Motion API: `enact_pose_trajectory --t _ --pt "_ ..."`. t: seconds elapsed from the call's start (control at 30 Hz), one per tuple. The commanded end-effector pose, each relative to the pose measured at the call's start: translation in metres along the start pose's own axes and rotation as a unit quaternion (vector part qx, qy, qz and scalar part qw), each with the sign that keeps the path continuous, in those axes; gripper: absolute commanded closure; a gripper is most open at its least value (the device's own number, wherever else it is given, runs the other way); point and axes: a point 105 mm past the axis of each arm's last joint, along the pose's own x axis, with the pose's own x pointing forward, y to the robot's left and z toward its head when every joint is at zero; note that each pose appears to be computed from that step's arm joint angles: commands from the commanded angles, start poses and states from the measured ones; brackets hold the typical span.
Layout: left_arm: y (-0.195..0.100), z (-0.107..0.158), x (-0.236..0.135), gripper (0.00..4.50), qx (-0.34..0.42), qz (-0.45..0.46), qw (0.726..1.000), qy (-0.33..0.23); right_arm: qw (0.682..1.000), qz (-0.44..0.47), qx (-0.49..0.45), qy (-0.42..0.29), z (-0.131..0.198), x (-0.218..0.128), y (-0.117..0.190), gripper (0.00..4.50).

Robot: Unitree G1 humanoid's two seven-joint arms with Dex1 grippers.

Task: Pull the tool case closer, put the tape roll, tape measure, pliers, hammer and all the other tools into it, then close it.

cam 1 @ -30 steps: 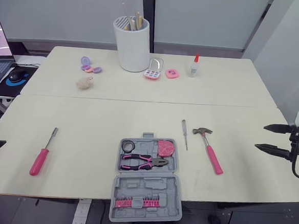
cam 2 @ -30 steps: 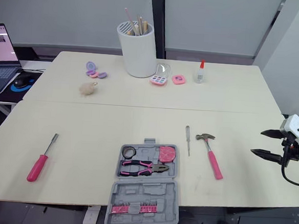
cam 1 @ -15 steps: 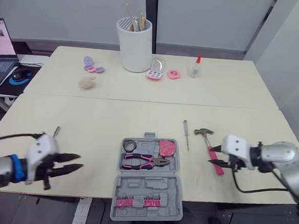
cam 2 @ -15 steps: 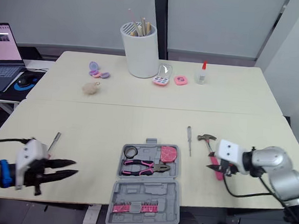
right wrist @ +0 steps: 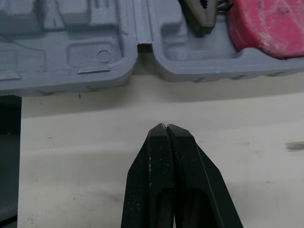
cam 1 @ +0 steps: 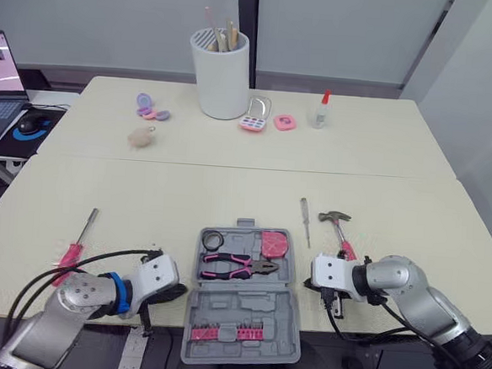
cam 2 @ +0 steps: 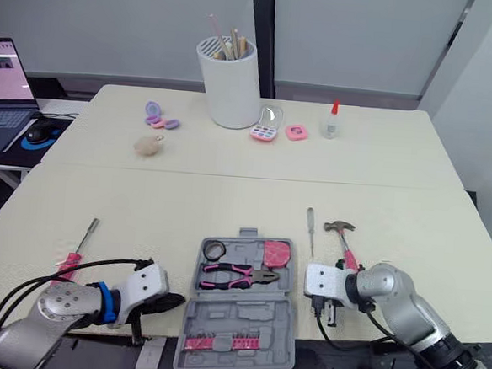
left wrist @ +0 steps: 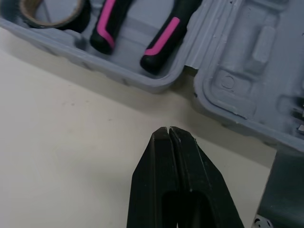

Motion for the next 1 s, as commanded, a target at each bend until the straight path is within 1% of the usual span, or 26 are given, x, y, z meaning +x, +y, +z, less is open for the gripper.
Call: enact_pose_trajectory --t 0.03,0.17,0.4,0.47,0.6,0.77,1.0 --pt "0.001 0.011 0.005 4.5 0.017 0.006 1.0 -0.01 1.0 0.0 -0.015 -0.015 0.014 0.006 0.002 4.48" --pt "0.002 0.014 0.013 4.5 0.018 0.005 1.0 -0.015 0.999 0.012 -0.022 -0.025 0.025 0.02 0.005 4.48" --pt "-0.001 0.028 0.029 4.5 0.013 -0.006 0.999 -0.036 0.999 -0.002 -0.035 -0.036 0.038 0.028 -0.006 4.48" --pt "0.005 0.031 0.031 4.5 0.019 0.007 0.999 -0.042 0.998 -0.011 -0.042 -0.04 0.041 0.03 -0.012 4.48" --pt "0.029 0.031 0.026 4.5 0.036 0.052 0.997 -0.037 0.997 -0.024 -0.04 -0.053 0.049 0.034 -0.023 4.48" --pt "0.05 0.035 0.022 4.5 0.054 0.08 0.994 -0.045 0.997 -0.034 -0.039 -0.052 0.047 0.038 -0.033 4.48" --pt "0.047 0.041 0.036 4.5 0.065 0.061 0.994 -0.056 0.997 -0.049 -0.045 -0.05 0.042 0.038 -0.043 4.48"
